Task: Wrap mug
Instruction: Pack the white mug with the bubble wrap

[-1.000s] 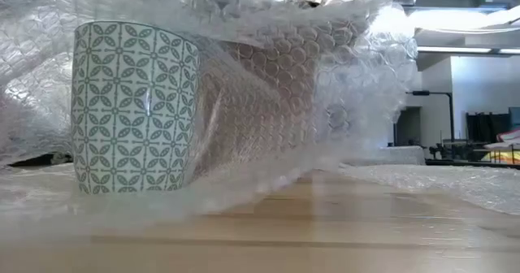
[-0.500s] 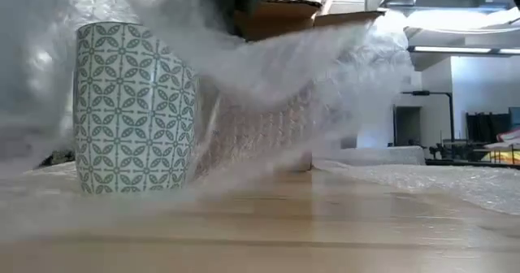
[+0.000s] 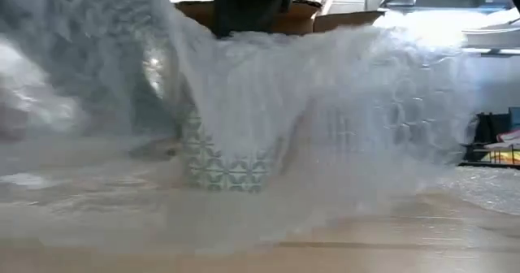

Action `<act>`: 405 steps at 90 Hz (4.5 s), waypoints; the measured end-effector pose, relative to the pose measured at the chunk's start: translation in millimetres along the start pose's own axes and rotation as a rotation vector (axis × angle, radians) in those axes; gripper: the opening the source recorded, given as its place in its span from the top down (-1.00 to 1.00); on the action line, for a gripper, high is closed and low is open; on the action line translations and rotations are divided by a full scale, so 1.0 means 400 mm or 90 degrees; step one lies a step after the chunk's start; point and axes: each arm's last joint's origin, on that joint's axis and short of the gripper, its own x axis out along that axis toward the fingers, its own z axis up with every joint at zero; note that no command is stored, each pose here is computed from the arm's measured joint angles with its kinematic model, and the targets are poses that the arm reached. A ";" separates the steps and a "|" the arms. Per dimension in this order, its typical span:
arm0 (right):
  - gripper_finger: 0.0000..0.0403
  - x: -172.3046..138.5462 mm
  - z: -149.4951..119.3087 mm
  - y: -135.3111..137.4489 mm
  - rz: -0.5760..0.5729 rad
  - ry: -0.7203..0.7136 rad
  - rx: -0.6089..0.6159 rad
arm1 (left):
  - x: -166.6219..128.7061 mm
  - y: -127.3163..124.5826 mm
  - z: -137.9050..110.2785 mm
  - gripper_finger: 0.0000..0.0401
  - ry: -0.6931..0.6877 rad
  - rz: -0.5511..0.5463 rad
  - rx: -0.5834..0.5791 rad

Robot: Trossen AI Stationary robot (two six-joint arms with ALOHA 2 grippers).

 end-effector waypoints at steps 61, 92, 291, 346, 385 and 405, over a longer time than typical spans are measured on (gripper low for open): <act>1.00 0.017 -0.044 -0.018 -0.057 0.090 0.005 | -0.103 -0.015 0.040 1.00 -0.014 -0.083 0.004; 1.00 -0.077 -0.008 -0.002 -0.058 0.079 0.005 | -0.109 -0.017 0.034 1.00 -0.022 -0.078 0.007; 1.00 -0.110 0.012 0.015 -0.049 0.053 -0.007 | -0.104 -0.075 -0.006 1.00 -0.160 -0.069 -0.060; 1.00 -0.017 -0.010 0.021 -0.034 0.050 -0.044 | -0.104 -0.075 -0.006 1.00 -0.161 -0.069 -0.060; 1.00 0.067 -0.045 -0.045 -0.028 0.060 -0.013 | -0.104 -0.076 -0.005 1.00 -0.162 -0.070 -0.064; 1.00 -0.044 -0.008 -0.007 -0.042 0.062 -0.026 | -0.104 -0.076 -0.005 1.00 -0.163 -0.071 -0.065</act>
